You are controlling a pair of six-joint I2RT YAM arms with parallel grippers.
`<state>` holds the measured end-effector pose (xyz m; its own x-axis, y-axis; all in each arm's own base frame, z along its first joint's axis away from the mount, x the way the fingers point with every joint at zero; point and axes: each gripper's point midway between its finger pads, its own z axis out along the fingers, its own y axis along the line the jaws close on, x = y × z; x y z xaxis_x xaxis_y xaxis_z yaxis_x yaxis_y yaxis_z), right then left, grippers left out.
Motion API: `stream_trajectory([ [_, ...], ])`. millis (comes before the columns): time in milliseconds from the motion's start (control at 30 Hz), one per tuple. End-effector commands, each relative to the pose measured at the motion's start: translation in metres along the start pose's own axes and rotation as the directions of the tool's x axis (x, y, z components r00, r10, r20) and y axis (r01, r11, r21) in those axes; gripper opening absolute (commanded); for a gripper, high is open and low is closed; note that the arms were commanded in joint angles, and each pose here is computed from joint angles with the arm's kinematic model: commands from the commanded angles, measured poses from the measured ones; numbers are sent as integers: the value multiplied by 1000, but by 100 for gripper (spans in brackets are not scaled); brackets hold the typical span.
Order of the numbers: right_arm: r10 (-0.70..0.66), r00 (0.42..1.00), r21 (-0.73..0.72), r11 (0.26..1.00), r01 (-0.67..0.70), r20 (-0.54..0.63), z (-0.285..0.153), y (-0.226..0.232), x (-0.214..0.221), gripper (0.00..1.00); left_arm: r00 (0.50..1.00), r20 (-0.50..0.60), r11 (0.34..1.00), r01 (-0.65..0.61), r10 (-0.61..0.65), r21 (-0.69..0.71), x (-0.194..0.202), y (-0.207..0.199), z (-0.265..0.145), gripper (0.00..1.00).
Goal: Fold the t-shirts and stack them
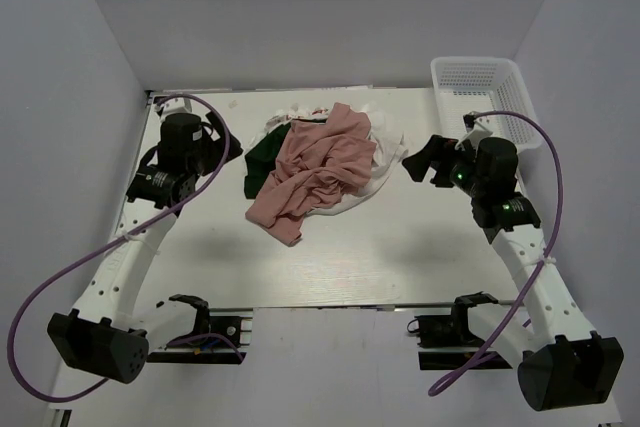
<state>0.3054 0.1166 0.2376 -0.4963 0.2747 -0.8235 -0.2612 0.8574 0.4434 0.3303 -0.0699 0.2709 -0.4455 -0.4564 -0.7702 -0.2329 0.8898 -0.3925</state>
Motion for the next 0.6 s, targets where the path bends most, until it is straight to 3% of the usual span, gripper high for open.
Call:
stream_trajectory([
  [0,-81,994,-80,993,87,75,-6,18,-22,91,1000,-6,1000,13,-13,25,6,1,-3,100],
  [333,-123,992,-124,985,121,-2,19,22,-16,91,999,-34,1000,17,-16,18,14,2,3,100],
  [567,-248,965,-154,960,233,-86,57,48,-7,91,998,-58,1000,14,-13,23,19,0,8,100],
])
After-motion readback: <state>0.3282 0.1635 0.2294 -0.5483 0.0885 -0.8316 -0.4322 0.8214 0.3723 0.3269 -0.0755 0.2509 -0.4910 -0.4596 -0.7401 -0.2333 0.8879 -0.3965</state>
